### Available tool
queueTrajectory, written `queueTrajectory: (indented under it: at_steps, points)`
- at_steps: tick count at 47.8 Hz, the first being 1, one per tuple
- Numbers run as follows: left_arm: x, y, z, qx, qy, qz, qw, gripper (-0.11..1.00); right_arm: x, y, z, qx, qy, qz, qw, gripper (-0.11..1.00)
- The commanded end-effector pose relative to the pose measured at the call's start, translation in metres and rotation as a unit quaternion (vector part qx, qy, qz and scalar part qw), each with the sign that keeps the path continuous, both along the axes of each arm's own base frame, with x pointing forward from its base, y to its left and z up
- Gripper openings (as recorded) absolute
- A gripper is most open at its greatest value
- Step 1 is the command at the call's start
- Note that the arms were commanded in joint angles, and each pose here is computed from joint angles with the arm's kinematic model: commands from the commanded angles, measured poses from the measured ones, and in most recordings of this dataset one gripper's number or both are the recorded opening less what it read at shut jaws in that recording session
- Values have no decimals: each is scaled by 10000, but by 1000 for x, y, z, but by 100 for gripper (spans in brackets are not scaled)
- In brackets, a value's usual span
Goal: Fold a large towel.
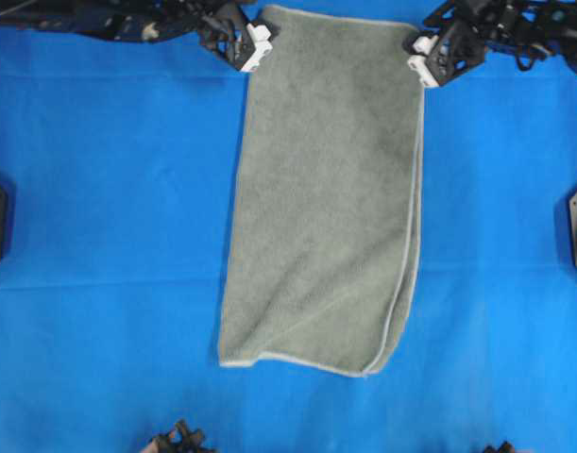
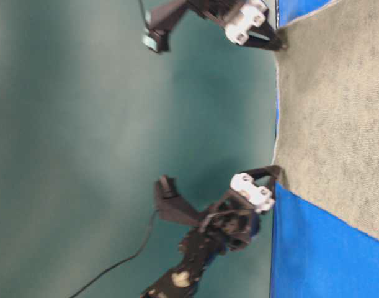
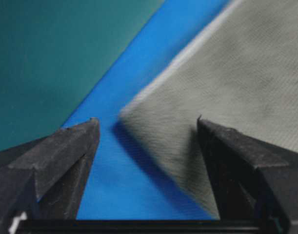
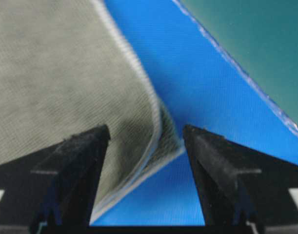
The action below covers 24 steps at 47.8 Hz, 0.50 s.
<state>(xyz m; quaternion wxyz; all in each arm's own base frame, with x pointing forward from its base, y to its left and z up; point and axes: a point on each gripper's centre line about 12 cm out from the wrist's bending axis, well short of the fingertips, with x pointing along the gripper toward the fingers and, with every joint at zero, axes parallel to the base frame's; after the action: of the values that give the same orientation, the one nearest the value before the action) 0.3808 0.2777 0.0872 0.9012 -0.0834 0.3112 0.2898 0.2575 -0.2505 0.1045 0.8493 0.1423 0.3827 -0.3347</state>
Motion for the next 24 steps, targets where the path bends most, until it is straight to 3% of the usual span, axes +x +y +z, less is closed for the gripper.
queueTrajectory:
  at_steps: [1,8,13,19,22,24]
  points:
    - [7,10,9,65,-162,78,9998,74,5,-12,3,-89,-90,-46,9999,64]
    - [13,5,4,-17,16,-43,10000,65,4,-16,1,-50,-67,-115,9999,63]
    - [19,0,3,-104,161,-139,9997,38,1,-14,-3,44,63,-159,9998,59]
    - [21,-6,0,-193,323,-217,9991,5,-2,-9,-8,115,150,-153,9997,28]
    - [19,-8,-2,-234,379,-225,9988,4,-2,-7,-8,115,152,-128,9997,8]
    - [17,-10,-3,-256,420,-239,9985,4,-2,-6,-8,116,132,-128,9998,4]
